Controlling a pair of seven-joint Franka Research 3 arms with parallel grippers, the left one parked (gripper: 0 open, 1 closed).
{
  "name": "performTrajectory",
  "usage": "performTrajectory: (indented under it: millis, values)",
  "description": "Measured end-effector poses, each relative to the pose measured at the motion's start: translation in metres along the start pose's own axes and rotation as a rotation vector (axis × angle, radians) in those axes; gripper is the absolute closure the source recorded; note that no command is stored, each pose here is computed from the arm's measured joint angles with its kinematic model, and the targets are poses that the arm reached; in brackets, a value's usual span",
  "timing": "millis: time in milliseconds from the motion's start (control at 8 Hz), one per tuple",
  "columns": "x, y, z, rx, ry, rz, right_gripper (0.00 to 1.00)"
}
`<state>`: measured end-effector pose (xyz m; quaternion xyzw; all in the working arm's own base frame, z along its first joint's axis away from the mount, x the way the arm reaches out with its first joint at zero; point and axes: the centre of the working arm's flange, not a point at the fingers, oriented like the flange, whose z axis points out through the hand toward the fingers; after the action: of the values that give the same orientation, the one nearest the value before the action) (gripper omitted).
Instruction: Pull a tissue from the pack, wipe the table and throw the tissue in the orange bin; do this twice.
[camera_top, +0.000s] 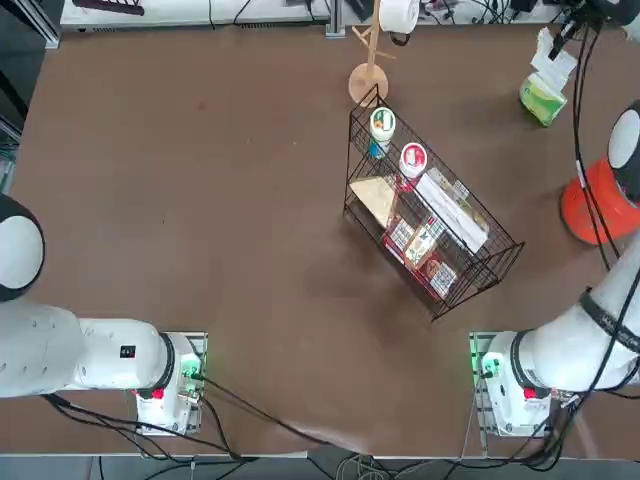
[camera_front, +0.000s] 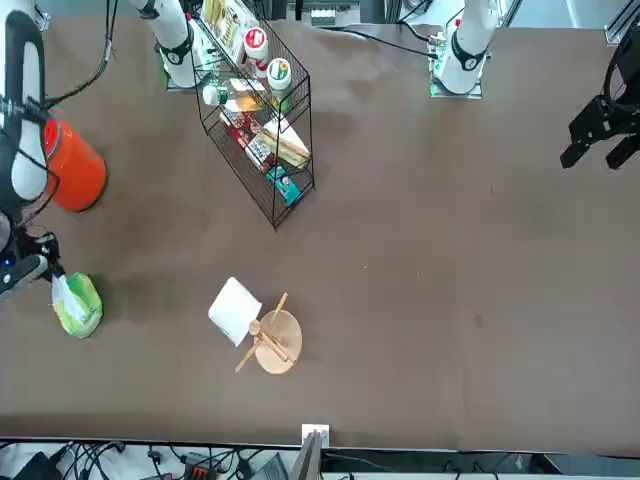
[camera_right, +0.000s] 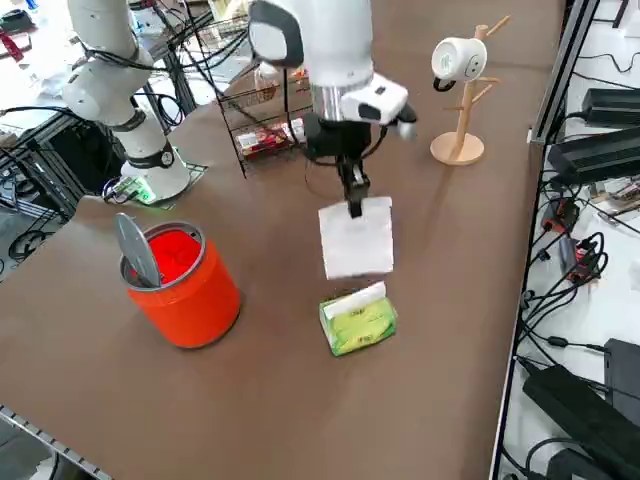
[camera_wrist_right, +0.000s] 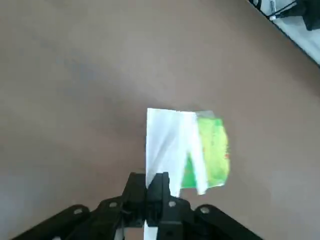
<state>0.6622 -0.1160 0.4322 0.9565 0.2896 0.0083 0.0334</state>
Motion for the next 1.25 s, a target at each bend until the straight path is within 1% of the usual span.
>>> performTrajectory:
  millis: [125, 375, 500, 750, 1000, 1250]
  values:
    - [0.009, -0.023, -0.012, 0.032, -0.015, 0.065, 0.99]
    - [0.021, -0.072, -0.020, 0.093, -0.066, 0.177, 0.99]
    - [0.024, -0.102, -0.017, 0.118, -0.094, 0.223, 0.99]
    - [0.014, -0.152, 0.006, 0.164, -0.151, 0.265, 0.99]
    - [0.008, -0.192, 0.035, 0.169, -0.172, 0.320, 0.99]
    - [0.015, -0.230, 0.057, 0.151, -0.169, 0.354, 0.99]
